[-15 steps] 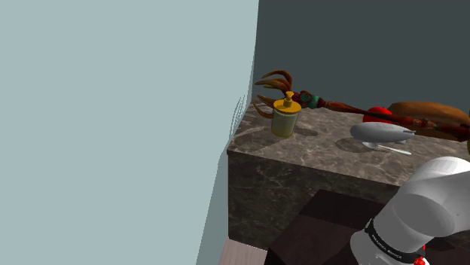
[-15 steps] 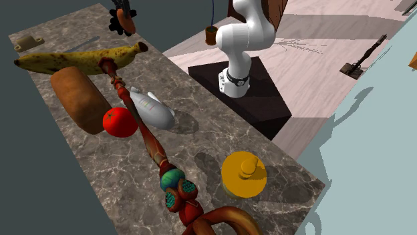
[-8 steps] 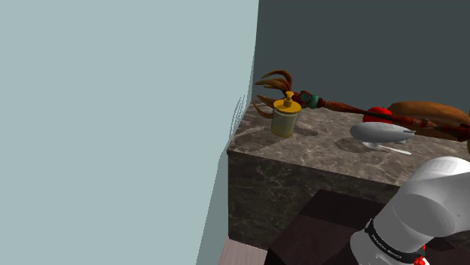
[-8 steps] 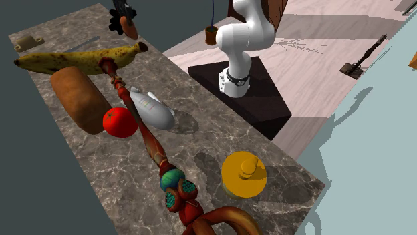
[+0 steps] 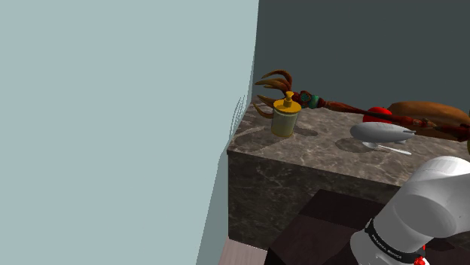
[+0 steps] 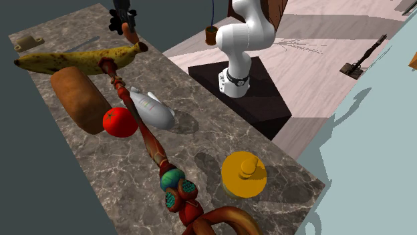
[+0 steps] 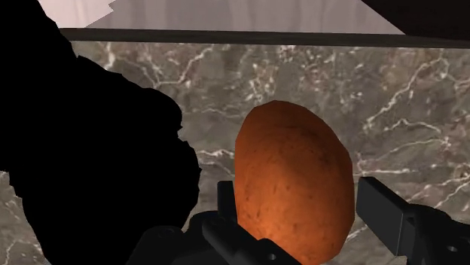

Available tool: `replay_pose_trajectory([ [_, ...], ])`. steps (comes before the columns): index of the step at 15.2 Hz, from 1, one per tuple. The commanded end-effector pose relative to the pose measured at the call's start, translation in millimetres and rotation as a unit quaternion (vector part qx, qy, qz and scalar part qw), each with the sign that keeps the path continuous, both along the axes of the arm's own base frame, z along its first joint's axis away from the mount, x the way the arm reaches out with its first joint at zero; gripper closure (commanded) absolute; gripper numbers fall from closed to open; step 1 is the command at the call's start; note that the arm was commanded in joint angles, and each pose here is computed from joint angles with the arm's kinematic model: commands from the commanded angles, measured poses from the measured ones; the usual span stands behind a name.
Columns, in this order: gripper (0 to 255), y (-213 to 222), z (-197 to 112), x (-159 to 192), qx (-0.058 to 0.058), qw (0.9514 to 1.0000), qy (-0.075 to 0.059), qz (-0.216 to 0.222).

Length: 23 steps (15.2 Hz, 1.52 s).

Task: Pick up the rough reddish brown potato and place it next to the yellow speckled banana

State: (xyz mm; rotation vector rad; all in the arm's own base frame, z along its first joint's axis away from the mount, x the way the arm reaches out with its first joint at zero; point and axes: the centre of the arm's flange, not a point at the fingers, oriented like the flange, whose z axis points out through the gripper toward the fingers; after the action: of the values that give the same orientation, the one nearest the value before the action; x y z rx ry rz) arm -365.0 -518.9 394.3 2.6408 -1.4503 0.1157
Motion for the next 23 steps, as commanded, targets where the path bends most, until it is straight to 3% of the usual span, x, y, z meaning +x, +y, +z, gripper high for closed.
replay_pose_trajectory([
  [1, 255, 2.2, -17.1, -2.9, 0.005, 1.0000, -0.002, -0.001],
  [5, 255, 2.2, -41.1, -2.9, 0.005, 1.0000, -0.002, -0.001],
  [13, 255, 2.2, -41.1, -2.9, 0.005, 1.0000, -0.002, -0.001],
  [14, 0, 2.2, -41.4, -4.0, 0.005, 1.0000, -0.003, -0.001],
  [19, 0, 2.3, -41.1, -2.9, 0.005, 1.0000, -0.002, -0.001],
  [23, 0, 9.1, 8.4, -3.5, 0.005, 1.0000, -0.002, -0.001],
])
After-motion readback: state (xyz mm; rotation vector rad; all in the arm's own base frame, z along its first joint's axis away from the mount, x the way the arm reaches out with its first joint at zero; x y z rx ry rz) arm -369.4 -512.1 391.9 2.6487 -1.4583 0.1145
